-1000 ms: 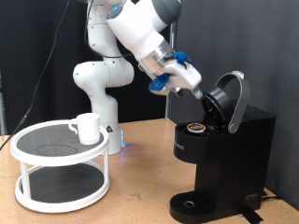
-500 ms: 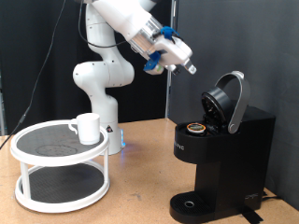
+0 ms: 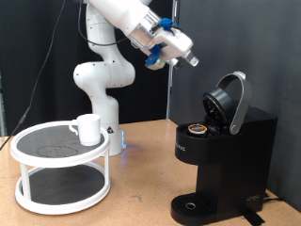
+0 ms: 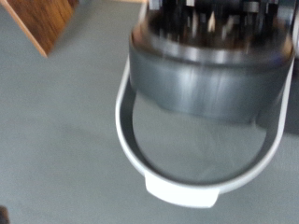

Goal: Make a cup of coffee with the keurig machine

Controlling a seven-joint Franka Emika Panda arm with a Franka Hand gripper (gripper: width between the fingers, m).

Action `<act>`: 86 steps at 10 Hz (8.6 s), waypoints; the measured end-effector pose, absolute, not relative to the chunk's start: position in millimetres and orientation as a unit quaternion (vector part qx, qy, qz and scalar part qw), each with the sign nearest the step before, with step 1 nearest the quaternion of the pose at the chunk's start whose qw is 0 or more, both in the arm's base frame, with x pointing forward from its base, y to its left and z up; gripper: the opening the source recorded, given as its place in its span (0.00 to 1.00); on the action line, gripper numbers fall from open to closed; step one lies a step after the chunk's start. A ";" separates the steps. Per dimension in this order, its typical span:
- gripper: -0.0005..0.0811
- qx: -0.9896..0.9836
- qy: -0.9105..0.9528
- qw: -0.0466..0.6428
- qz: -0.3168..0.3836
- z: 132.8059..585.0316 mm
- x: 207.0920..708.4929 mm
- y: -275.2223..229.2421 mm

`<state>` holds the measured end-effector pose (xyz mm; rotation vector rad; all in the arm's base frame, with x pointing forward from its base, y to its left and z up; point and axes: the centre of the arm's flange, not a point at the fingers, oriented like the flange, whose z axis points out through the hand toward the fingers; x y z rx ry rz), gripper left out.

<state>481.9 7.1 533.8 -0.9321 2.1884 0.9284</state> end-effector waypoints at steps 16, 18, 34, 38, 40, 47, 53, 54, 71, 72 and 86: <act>0.91 -0.417 0.803 0.178 0.386 562.8 547.2 134.2; 0.91 -0.430 0.806 0.160 0.374 559.0 548.6 160.9; 0.05 -0.447 0.822 0.102 0.337 527.9 541.1 202.0; 0.01 -0.447 0.828 0.083 0.328 513.5 533.3 198.2; 0.01 -0.441 0.832 0.083 0.326 507.8 529.0 194.2; 0.01 -0.405 0.850 0.154 0.299 526.6 506.7 137.2; 0.01 -0.373 0.881 0.097 0.276 507.4 503.3 59.6; 0.01 -0.368 0.884 0.090 0.274 501.5 502.1 50.5; 0.01 -0.349 0.892 0.105 0.268 396.2 530.9 -12.6; 0.01 -0.360 0.885 0.116 0.272 401.9 527.1 -13.5; 0.01 -0.289 0.871 0.196 0.347 433.3 434.6 -10.3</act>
